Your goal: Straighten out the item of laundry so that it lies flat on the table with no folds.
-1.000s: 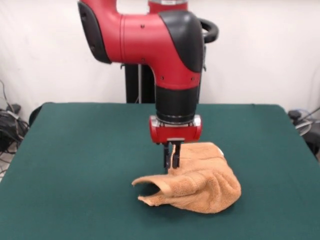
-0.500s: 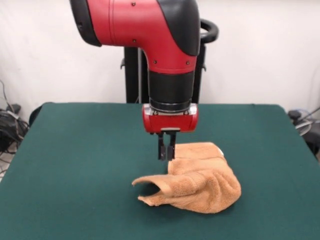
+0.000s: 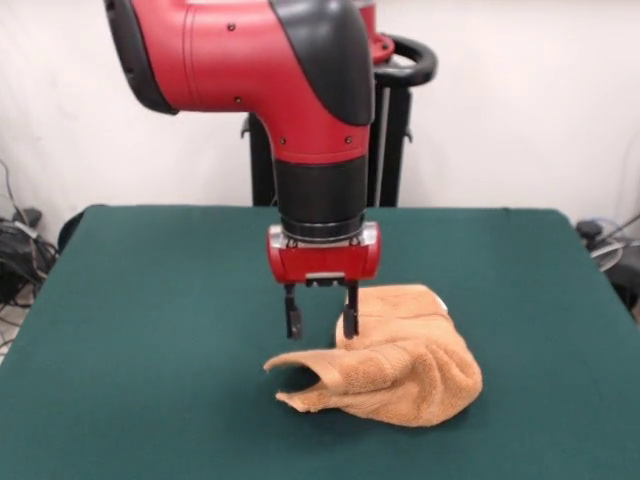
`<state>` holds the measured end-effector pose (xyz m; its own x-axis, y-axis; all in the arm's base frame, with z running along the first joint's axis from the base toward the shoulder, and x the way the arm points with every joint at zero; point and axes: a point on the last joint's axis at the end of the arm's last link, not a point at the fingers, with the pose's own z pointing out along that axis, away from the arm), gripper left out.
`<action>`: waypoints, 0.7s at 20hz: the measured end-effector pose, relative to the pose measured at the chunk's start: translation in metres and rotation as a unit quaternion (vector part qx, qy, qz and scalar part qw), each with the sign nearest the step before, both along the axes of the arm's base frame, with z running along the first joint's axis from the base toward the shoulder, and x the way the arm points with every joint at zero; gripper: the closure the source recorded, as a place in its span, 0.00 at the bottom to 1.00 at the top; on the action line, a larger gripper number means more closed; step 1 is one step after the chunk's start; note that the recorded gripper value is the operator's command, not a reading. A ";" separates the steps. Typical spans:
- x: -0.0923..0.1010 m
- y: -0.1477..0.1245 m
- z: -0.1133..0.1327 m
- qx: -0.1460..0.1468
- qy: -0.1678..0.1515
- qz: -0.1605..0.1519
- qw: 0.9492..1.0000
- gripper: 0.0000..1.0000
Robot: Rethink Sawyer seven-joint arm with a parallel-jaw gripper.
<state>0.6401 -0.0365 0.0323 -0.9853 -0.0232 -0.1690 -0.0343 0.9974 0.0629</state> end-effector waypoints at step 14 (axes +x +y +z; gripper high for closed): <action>0.022 -0.033 -0.021 0.051 0.008 -0.030 0.998 0.00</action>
